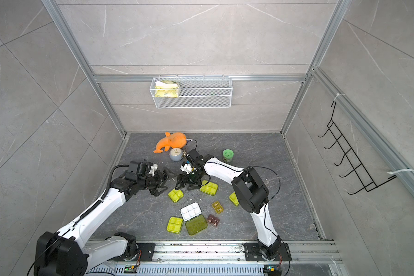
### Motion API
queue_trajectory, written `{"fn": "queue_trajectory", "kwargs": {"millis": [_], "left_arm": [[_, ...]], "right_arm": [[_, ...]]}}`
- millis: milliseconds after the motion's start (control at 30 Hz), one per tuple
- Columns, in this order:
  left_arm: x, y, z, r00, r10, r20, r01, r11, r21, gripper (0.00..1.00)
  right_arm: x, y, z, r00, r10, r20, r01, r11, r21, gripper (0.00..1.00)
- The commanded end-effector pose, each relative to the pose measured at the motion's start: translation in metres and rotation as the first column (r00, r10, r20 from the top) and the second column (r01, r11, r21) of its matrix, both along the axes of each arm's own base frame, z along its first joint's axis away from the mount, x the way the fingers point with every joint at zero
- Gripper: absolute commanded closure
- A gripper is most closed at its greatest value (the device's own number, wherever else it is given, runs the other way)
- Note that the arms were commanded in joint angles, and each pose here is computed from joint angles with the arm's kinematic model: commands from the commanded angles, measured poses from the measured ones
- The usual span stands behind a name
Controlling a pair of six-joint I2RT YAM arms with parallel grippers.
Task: Close pillboxes
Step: Close the lid on the pillbox.
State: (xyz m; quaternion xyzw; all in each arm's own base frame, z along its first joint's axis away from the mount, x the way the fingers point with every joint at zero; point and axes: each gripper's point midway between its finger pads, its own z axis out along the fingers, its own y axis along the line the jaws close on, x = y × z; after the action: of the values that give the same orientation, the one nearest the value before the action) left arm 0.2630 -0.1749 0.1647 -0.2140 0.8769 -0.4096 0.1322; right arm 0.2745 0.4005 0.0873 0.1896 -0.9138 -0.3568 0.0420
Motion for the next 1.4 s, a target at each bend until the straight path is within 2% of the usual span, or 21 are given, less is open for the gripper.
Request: {"fn": "queue_trajectory", "kwargs": {"millis": [0, 267, 533, 900, 1367], "left_arm": [[-0.01, 0.009, -0.004, 0.999, 0.045, -0.014, -0.045, 0.999, 0.005, 0.0], [-0.029, 0.022, -0.028, 0.99, 0.125, -0.07, -0.124, 0.992, 0.012, 0.02], [-0.036, 0.021, -0.057, 0.98, 0.151, -0.132, -0.153, 0.988, -0.009, 0.08], [-0.028, 0.02, -0.088, 0.969, 0.171, -0.18, -0.173, 0.985, 0.005, 0.16], [-0.016, 0.025, -0.106, 0.965, 0.156, -0.21, -0.152, 0.988, 0.034, 0.29]], "right_arm": [[-0.002, 0.003, 0.007, 0.999, 0.034, 0.002, -0.034, 0.999, 0.013, 0.21], [-0.002, 0.004, 0.012, 0.999, 0.041, 0.007, -0.041, 0.999, 0.024, 0.21], [-0.015, -0.006, 0.005, 0.998, 0.064, -0.02, -0.064, 0.998, 0.007, 0.21], [-0.023, -0.01, -0.011, 0.996, 0.065, -0.057, -0.066, 0.998, -0.009, 0.26], [-0.004, 0.004, -0.025, 0.996, 0.038, -0.079, -0.039, 0.999, -0.011, 0.38]]}}
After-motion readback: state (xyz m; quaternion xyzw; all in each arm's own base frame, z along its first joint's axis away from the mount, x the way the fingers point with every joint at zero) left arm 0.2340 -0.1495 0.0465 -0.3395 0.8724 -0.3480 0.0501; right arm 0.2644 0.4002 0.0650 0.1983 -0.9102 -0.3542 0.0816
